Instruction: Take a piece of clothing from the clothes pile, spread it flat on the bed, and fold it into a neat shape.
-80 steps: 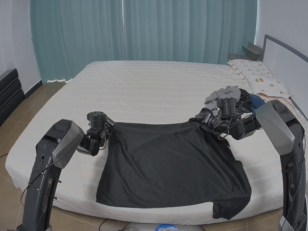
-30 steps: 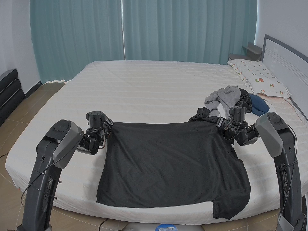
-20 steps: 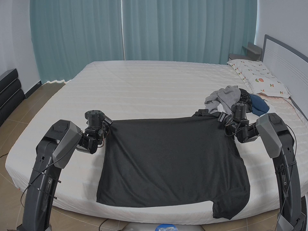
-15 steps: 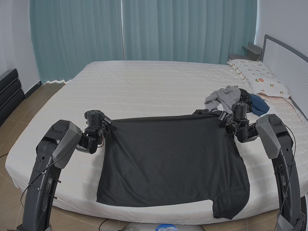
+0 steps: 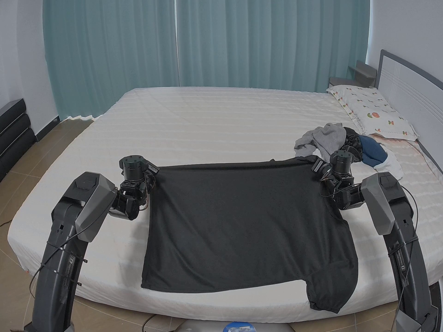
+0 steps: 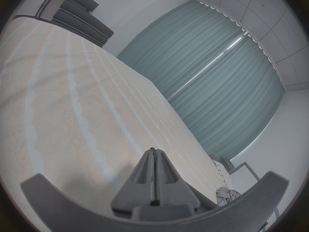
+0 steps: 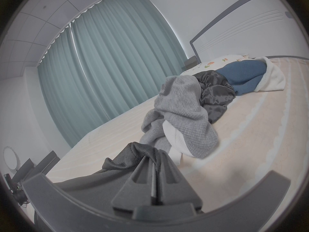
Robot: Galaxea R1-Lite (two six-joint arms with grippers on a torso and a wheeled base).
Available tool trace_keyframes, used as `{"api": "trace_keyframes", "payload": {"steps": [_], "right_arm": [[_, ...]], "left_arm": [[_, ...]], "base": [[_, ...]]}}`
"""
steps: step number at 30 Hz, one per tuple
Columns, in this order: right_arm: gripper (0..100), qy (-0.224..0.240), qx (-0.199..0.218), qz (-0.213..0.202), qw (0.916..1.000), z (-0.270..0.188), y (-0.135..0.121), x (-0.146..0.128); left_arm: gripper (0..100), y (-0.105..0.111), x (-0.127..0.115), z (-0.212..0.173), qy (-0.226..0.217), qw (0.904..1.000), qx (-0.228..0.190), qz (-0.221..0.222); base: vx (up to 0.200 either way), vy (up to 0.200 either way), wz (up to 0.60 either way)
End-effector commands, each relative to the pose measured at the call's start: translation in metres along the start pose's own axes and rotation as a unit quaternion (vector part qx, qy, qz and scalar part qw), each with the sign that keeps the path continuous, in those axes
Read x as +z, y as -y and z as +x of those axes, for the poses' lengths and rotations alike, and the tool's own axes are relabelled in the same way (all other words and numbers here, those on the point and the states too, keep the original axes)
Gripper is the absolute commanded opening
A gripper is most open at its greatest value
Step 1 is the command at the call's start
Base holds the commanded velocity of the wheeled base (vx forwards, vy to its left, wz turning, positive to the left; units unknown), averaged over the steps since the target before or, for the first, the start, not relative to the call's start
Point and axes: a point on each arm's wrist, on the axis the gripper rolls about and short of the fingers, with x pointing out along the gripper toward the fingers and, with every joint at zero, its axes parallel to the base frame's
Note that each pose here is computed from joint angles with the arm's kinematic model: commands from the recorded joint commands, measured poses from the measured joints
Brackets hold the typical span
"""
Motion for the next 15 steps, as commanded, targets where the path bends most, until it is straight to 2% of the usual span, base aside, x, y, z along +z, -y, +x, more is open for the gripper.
{"api": "trace_keyframes", "payload": {"steps": [1, 4, 5, 6, 11, 15], "right_arm": [[0, -0.012, -0.009, -0.003, 0.9999, 0.002, 0.011, -0.014], [0, -0.016, -0.013, -0.004, 0.9998, 0.002, 0.014, -0.018], [100, -0.016, -0.013, -0.004, 0.9998, 0.002, 0.014, -0.018], [100, -0.016, -0.013, -0.004, 0.9998, 0.003, 0.014, -0.019], [100, -0.019, -0.011, -0.004, 0.9998, 0.002, 0.014, -0.022], [100, -0.005, -0.007, 0.003, 1.0, 0.002, 0.009, -0.007]], "left_arm": [[0, -0.002, -0.004, 0.001, -0.005, 1.0, 0.001, 0.002], [0, -0.002, -0.006, 0.001, -0.011, 0.9999, 0.001, 0.004], [0, -0.002, -0.007, 0.001, -0.012, 0.9999, 0.001, 0.004], [100, -0.002, -0.007, 0.001, -0.013, 0.9999, 0.001, 0.004], [100, -0.002, -0.007, 0.001, -0.015, 0.9999, 0.002, 0.004], [100, -0.001, -0.008, 0.0, -0.014, 0.9999, -0.001, 0.004]], "base": [[0.0, 0.0, 0.0], [0.0, 0.0, 0.0], [0.0, 0.0, 0.0], [0.0, 0.0, 0.0], [0.0, 0.0, 0.0], [0.0, 0.0, 0.0]]}}
